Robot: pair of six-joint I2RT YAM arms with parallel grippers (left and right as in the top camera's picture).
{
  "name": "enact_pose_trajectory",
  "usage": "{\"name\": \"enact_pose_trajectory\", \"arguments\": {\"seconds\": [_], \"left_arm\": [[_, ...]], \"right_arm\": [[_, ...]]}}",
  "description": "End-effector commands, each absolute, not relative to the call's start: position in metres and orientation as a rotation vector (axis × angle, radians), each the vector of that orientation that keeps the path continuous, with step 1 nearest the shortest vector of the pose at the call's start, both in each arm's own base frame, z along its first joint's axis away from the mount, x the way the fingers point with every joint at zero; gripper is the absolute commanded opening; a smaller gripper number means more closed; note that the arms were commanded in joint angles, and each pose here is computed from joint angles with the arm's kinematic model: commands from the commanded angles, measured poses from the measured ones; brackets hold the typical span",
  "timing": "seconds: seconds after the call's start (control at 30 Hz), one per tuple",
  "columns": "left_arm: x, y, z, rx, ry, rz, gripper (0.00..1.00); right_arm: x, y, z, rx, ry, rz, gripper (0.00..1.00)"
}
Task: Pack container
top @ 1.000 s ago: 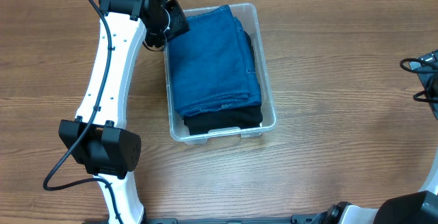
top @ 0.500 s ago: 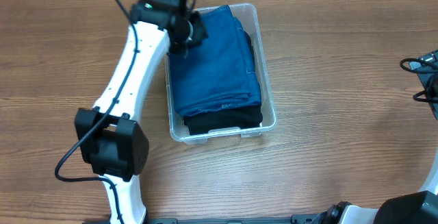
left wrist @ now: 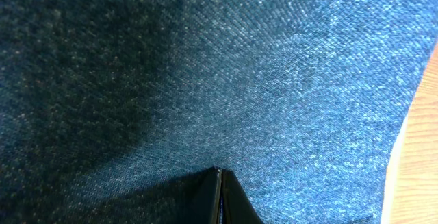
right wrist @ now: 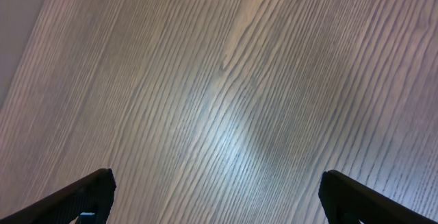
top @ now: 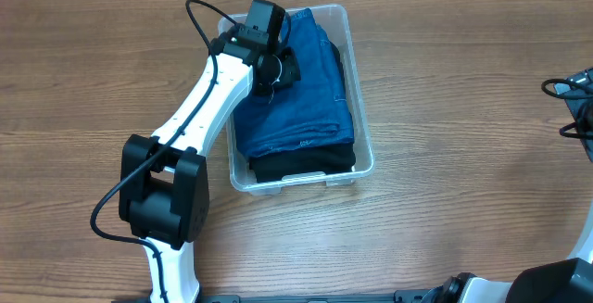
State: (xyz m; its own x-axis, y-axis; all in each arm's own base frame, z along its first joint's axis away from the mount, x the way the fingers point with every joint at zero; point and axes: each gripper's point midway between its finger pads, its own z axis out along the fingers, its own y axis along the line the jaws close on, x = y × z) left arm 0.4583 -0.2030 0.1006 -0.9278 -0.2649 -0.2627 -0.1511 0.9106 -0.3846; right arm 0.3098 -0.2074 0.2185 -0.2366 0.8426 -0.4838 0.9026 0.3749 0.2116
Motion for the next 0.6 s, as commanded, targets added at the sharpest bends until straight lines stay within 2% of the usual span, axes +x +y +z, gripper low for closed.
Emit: {"name": "enact_pose_trajectory", "arguments": {"seconds": [0.0,0.13,0.3,0.4,0.47,0.57], "left_arm": [[0.443,-0.200,0.080,-0.250,2.821,-0.479,0.04],[0.453,-0.209,0.105,-0.170,2.771,-0.547,0.04],[0.460,-0.221,0.160,-0.086,2.713,-0.625,0.04],[0.448,-0.226,0.188,-0.029,2.737,-0.675,0.04],[0.426,-0.234,0.206,0.056,2.791,-0.772,0.04],[0.407,-0.233,0.200,0.072,2.867,-0.751,0.04]], "right_arm": [[0.310,-0.208,0.217,1.510,2.107,-0.147,1.00],[0.310,-0.208,0.217,1.510,2.107,-0.147,1.00],[0.310,-0.208,0.217,1.510,2.107,-0.147,1.00],[0.310,-0.208,0.217,1.510,2.107,-0.147,1.00],[0.310,-0.208,0.217,1.510,2.107,-0.147,1.00],[0.310,-0.208,0.217,1.510,2.107,-0.147,1.00]]}}
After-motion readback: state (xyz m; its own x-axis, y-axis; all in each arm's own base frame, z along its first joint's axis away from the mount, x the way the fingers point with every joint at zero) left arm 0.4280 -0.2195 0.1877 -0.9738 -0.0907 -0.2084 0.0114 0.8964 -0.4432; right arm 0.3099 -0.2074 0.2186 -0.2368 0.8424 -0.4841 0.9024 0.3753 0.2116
